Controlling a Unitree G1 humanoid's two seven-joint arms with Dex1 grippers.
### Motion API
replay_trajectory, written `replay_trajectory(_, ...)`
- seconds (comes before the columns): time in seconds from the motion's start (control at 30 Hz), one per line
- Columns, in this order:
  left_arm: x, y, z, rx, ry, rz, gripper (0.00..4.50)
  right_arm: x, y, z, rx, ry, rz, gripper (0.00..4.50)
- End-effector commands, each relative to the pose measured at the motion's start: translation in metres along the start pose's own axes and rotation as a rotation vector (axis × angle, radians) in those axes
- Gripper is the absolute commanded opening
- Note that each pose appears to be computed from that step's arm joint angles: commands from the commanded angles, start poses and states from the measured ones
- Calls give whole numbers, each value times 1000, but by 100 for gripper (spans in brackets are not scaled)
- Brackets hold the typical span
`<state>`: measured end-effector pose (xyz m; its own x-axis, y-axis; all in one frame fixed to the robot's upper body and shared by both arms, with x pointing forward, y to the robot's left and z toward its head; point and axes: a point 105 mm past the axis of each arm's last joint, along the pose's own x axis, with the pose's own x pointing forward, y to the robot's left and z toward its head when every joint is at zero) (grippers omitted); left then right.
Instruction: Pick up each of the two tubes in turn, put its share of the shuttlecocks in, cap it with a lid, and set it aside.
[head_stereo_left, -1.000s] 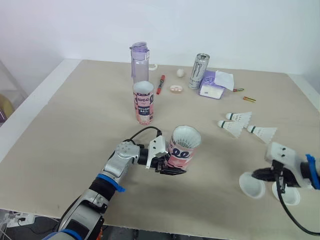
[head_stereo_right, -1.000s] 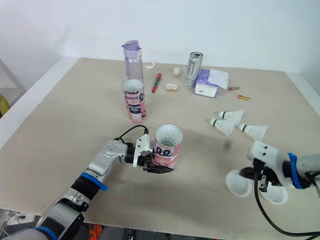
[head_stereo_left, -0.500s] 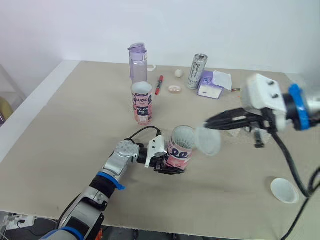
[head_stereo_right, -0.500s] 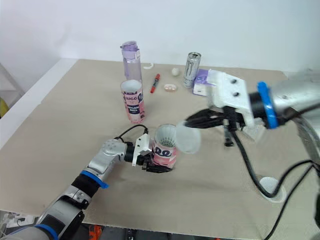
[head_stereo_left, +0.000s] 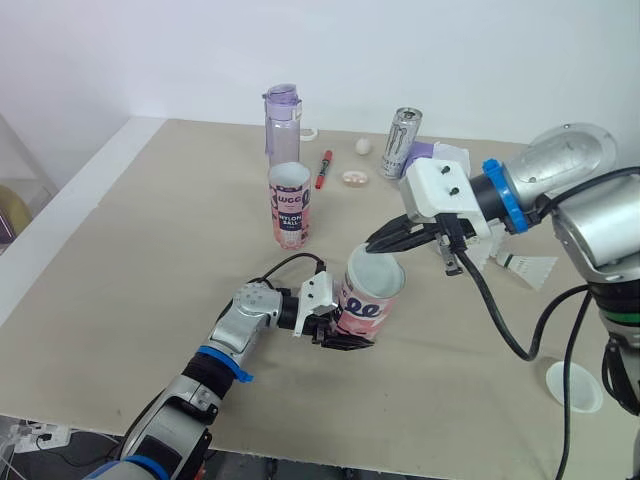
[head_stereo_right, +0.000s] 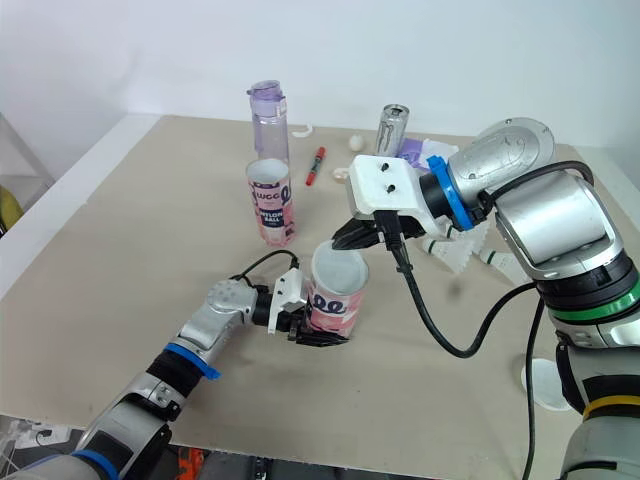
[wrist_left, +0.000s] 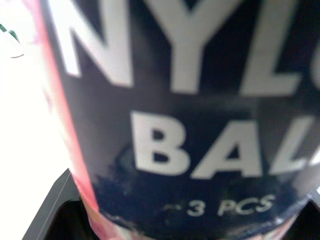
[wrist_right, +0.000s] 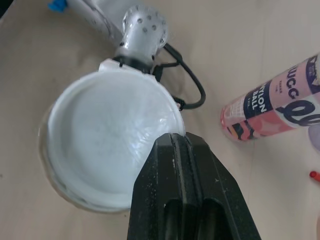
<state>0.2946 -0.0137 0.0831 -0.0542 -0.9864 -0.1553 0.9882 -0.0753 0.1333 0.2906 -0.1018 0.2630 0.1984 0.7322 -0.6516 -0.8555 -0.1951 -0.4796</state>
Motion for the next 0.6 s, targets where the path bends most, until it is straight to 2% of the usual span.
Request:
replay_trajectory(0.03,-1,-9,-24,-76,75,-9,307,-10,-6,6,-51,19,-28,5)
replay_trajectory(0.33,-2,-8,-26,-78,83,-3,307,-27,-17,28,-48,-63,-78,5)
replay_trajectory(0.6,-2,-7,-26,-78,84,-3,307,-37,-16,32,-26,-57,-69,5)
